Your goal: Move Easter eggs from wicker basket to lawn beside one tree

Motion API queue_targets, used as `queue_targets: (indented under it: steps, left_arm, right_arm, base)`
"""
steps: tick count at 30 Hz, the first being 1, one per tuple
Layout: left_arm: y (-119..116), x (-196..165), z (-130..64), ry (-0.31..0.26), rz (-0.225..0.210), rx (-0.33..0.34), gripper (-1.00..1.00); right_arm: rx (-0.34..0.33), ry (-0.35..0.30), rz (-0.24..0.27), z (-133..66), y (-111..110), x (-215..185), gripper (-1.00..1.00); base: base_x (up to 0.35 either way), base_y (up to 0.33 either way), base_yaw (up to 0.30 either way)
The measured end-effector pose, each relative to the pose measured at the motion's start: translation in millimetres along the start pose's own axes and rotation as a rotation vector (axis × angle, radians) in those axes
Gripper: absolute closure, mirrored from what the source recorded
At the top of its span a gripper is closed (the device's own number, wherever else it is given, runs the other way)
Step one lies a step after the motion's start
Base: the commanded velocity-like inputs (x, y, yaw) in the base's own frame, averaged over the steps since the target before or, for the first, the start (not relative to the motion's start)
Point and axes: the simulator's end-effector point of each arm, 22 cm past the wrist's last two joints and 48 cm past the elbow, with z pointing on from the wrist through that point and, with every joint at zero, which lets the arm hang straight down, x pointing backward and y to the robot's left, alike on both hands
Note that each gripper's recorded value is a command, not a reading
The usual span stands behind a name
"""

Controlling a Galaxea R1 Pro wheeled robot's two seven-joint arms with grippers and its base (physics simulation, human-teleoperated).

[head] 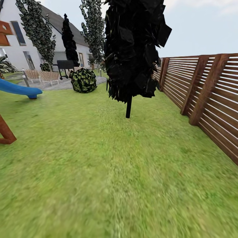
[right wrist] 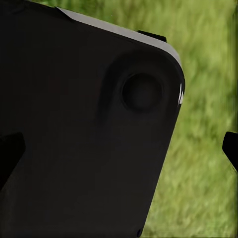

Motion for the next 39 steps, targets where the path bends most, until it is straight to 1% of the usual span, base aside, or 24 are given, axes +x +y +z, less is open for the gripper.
queue_targets:
  steps: [39]
  left_arm:
    - [-0.9, -0.3, 0.0, -0.001, 0.002, 0.001, -1.0]
  right_arm:
    - [0.001, 0.0, 0.004, 0.0, -0.2, 0.1, -1.0]
  base:
    - [0.322, 0.0, 0.0]
